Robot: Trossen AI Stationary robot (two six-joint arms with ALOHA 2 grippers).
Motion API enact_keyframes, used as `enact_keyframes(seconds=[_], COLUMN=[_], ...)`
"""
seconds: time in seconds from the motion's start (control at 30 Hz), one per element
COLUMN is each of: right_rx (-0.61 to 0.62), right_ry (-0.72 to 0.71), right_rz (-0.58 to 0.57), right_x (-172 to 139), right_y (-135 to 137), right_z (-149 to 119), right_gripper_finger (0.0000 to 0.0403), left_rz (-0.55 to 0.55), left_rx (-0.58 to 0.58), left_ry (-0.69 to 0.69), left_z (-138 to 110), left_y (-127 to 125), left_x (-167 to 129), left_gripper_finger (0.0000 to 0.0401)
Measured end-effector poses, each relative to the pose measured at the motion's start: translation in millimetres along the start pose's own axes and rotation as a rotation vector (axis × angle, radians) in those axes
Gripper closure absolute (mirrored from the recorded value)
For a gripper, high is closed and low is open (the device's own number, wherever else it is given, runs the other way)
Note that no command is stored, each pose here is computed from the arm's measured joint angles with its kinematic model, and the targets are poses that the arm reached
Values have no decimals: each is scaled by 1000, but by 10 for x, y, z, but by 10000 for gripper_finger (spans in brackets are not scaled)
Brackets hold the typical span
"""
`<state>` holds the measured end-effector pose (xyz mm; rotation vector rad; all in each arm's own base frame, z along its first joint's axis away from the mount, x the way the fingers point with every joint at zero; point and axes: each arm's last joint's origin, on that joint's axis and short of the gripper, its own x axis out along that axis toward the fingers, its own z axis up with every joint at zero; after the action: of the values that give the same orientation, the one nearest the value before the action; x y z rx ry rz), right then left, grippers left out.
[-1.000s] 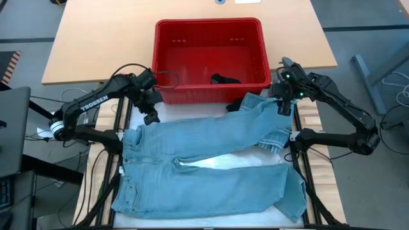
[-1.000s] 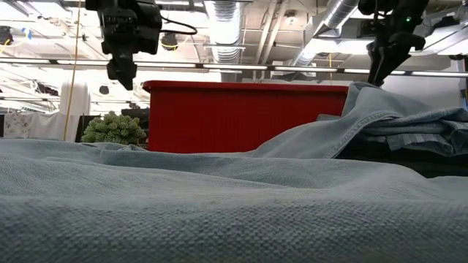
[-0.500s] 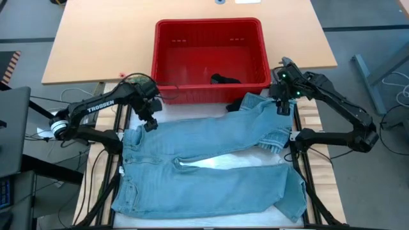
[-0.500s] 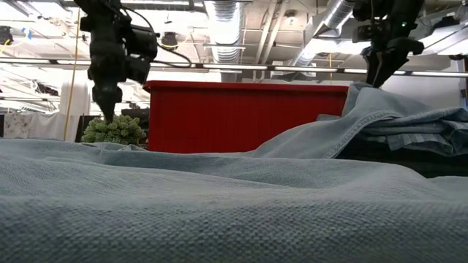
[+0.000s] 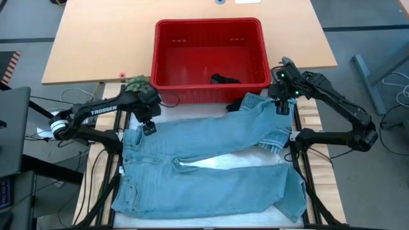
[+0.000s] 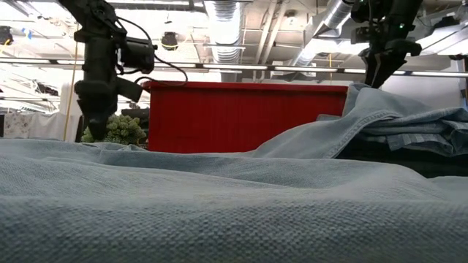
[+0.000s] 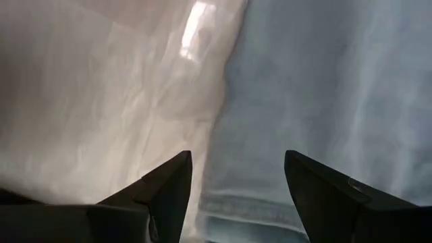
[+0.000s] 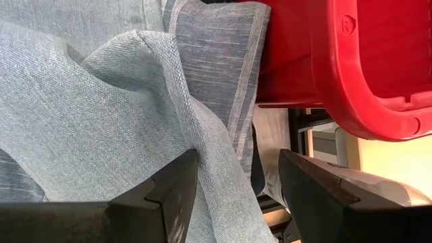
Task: Fold Laundry from Bin
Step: Fold the blue pants
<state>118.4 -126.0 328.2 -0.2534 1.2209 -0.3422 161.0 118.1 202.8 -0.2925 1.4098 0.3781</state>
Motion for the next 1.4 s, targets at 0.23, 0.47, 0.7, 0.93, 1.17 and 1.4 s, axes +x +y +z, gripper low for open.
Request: enact_keyframes(seconds=[0.23,0.47,0.7,0.93,1.17,1.4], right_rx=[0,1,8,10,37,48], right_ry=[-1,0,8,8,12,77], right_rz=[-1,-1,7,7,52,137], right_x=[0,0,1,1,48,243], right_y=[-1,-1,7,7,9,-21], right_z=[1,1,-7,-8,7,64], right_gripper_finger=[169,169,169,169,173,187], left_rz=[22,19,9,-60,-62,-69], left_rx=[2,-2,-32,-25,-71,-108], left_ry=[-27,7,155,258,220,216], left_z=[-21,-7,79,136,157,154], left_y=[-1,14,34,9,16,16], left_x=[122,231,580,751,676,679], left_gripper_finger=[175,175,175,216,349,388])
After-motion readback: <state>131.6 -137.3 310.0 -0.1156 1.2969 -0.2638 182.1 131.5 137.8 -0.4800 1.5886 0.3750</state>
